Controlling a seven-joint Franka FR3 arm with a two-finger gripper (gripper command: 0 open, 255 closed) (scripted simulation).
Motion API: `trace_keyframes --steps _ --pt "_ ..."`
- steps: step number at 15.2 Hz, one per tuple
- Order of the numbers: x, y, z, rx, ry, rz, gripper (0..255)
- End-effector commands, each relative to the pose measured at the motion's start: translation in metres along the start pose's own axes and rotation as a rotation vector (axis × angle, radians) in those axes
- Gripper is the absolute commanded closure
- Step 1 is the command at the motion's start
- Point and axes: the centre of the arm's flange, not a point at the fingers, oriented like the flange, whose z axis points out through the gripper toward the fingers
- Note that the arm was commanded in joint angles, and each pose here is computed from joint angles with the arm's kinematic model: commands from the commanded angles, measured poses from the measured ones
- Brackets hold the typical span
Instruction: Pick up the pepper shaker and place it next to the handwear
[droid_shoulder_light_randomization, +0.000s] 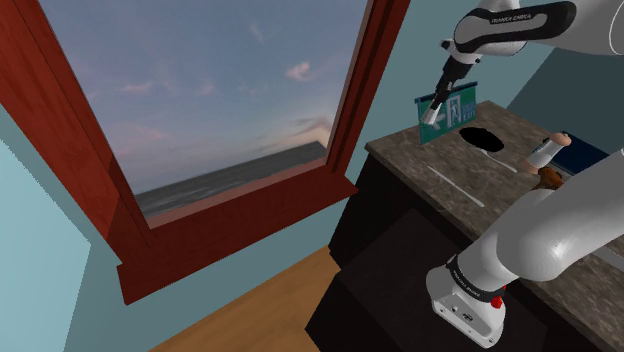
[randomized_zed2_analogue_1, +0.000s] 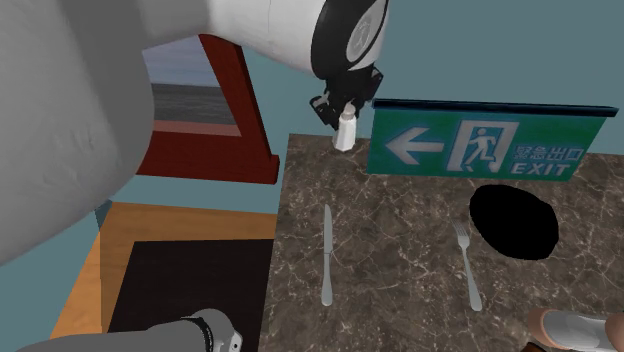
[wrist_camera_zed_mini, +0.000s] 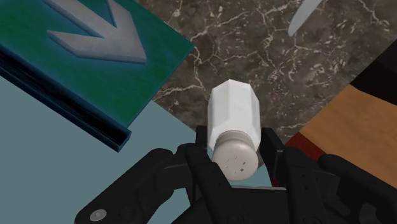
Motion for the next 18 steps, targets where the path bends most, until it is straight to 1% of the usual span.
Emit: trace_keyframes --steps 1,6,7,18 --pt "0.000 0.002 -0.011 0.000 0.000 0.000 255" --pt "0.000 0.005 -0.037 0.000 0.000 0.000 255" --pt "0.000 0.005 -0.038 0.000 0.000 0.000 255" --pt "-0.145 0.011 -0.035 0.000 0.000 0.000 255"
